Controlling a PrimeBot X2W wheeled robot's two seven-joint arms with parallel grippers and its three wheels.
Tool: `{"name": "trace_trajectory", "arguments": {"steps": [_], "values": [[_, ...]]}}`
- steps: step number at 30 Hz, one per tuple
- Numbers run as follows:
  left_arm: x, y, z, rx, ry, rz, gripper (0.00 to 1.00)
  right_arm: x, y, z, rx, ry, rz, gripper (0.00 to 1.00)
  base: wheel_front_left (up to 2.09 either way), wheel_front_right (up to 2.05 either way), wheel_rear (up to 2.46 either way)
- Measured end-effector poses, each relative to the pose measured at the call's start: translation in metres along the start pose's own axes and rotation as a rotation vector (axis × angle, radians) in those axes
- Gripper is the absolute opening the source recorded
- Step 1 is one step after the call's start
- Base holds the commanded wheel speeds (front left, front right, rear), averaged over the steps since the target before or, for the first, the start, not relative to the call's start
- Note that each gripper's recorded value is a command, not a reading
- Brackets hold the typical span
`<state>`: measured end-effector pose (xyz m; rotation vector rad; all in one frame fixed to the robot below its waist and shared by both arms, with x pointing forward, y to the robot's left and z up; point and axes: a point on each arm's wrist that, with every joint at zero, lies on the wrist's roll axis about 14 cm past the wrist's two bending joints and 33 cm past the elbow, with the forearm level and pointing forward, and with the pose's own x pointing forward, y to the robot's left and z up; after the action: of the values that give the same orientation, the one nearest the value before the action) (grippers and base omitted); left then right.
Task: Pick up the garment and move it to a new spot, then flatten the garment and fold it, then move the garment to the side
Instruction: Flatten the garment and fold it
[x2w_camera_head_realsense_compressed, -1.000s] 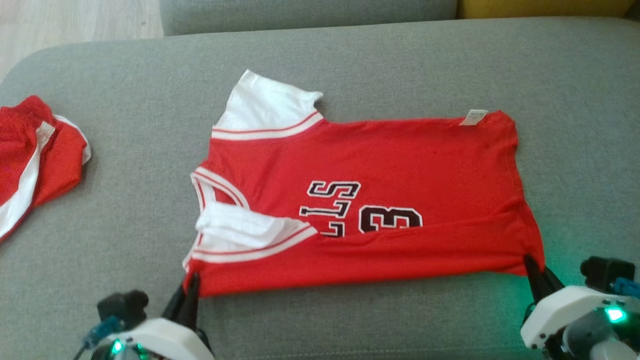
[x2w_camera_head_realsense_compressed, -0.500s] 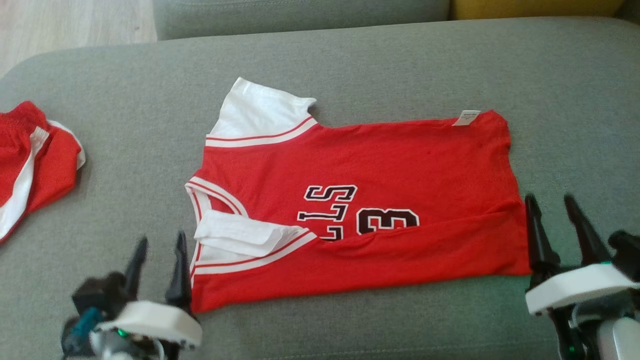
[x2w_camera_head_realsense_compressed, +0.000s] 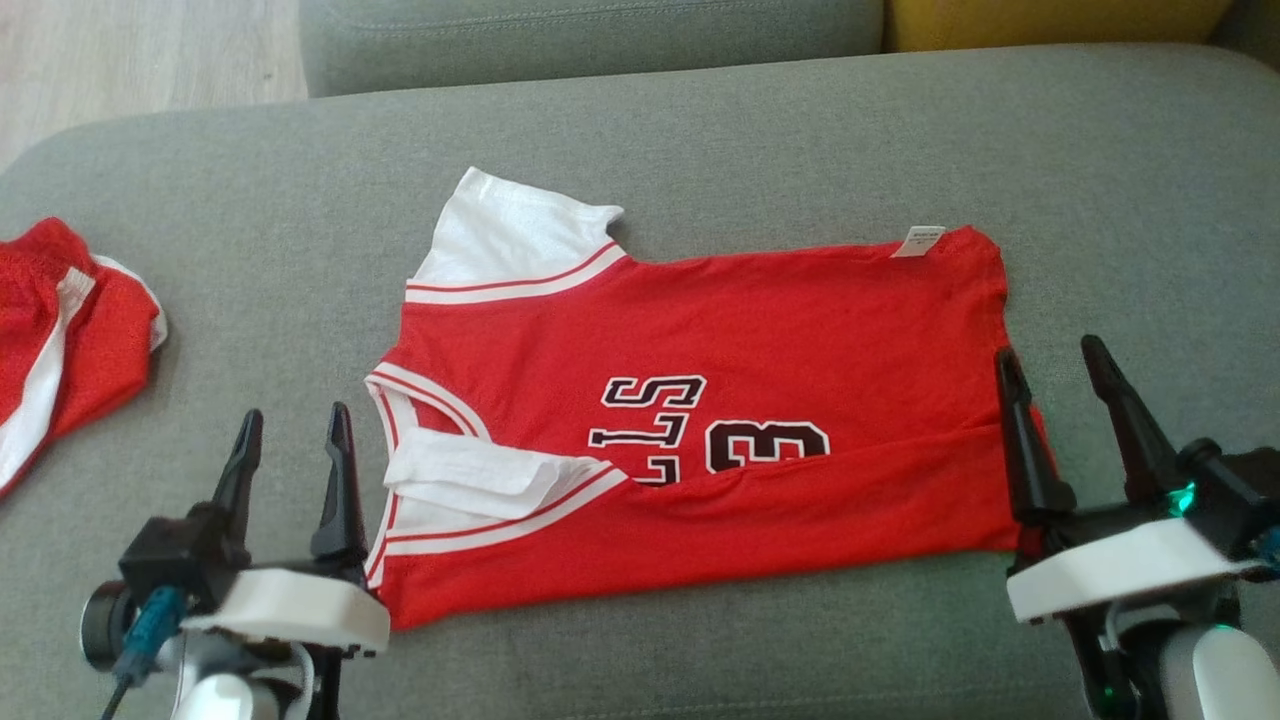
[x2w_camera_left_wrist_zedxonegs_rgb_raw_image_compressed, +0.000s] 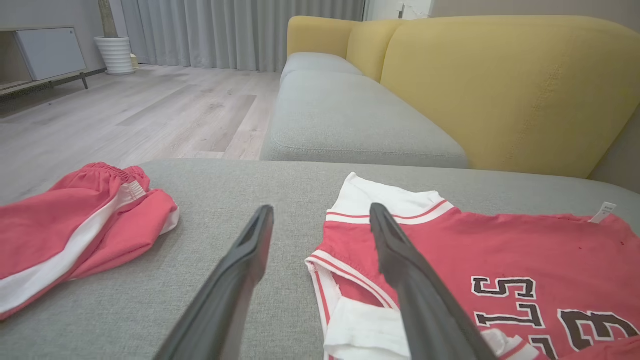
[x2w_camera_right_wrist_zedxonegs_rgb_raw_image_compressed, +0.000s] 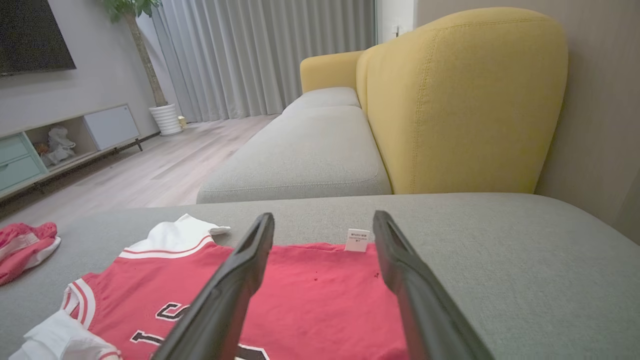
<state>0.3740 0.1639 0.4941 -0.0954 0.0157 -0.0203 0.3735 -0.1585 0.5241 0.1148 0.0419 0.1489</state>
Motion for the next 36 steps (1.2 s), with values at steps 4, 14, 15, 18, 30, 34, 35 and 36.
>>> {"name": "trace_trajectory", "arguments": {"steps": [4, 14, 15, 18, 30, 34, 35, 36], "values": [[-0.005, 0.0, -0.006, 0.002, 0.023, 0.007, 1.0, 0.001, 0.001, -0.002, -0.002, 0.008, 0.003, 1.0, 0.0, 0.0, 0.0], [0.019, -0.012, -0.014, -0.016, 0.045, -0.06, 1.0, 0.011, -0.001, -0.017, -0.001, 0.06, 0.0, 1.0, 0.0, 0.0, 0.0], [0.029, -0.016, -0.013, -0.02, 0.044, -0.078, 1.0, 0.013, -0.002, -0.021, 0.001, 0.069, 0.0, 1.0, 0.0, 0.0, 0.0], [0.07, -0.032, -0.005, -0.026, 0.029, -0.145, 1.0, 0.025, -0.003, -0.028, 0.005, 0.087, 0.0, 1.0, 0.0, 0.0, 0.0], [0.192, -0.072, -0.077, -0.046, 0.251, -0.259, 1.0, 0.07, -0.014, -0.063, -0.003, 0.149, -0.001, 1.0, 0.0, 0.0, 0.0], [0.207, -0.073, -0.102, -0.046, 0.324, -0.251, 1.0, 0.072, -0.019, -0.071, -0.003, 0.169, -0.012, 1.0, 0.0, 0.0, 0.0], [0.211, -0.074, -0.109, -0.043, 0.343, -0.248, 1.0, 0.071, -0.021, -0.075, -0.004, 0.18, -0.019, 1.0, 0.0, 0.0, 0.0], [0.215, -0.073, -0.117, -0.034, 0.368, -0.244, 1.0, 0.069, -0.024, -0.078, -0.006, 0.191, -0.027, 1.0, 0.0, 0.0, 0.0]]}}
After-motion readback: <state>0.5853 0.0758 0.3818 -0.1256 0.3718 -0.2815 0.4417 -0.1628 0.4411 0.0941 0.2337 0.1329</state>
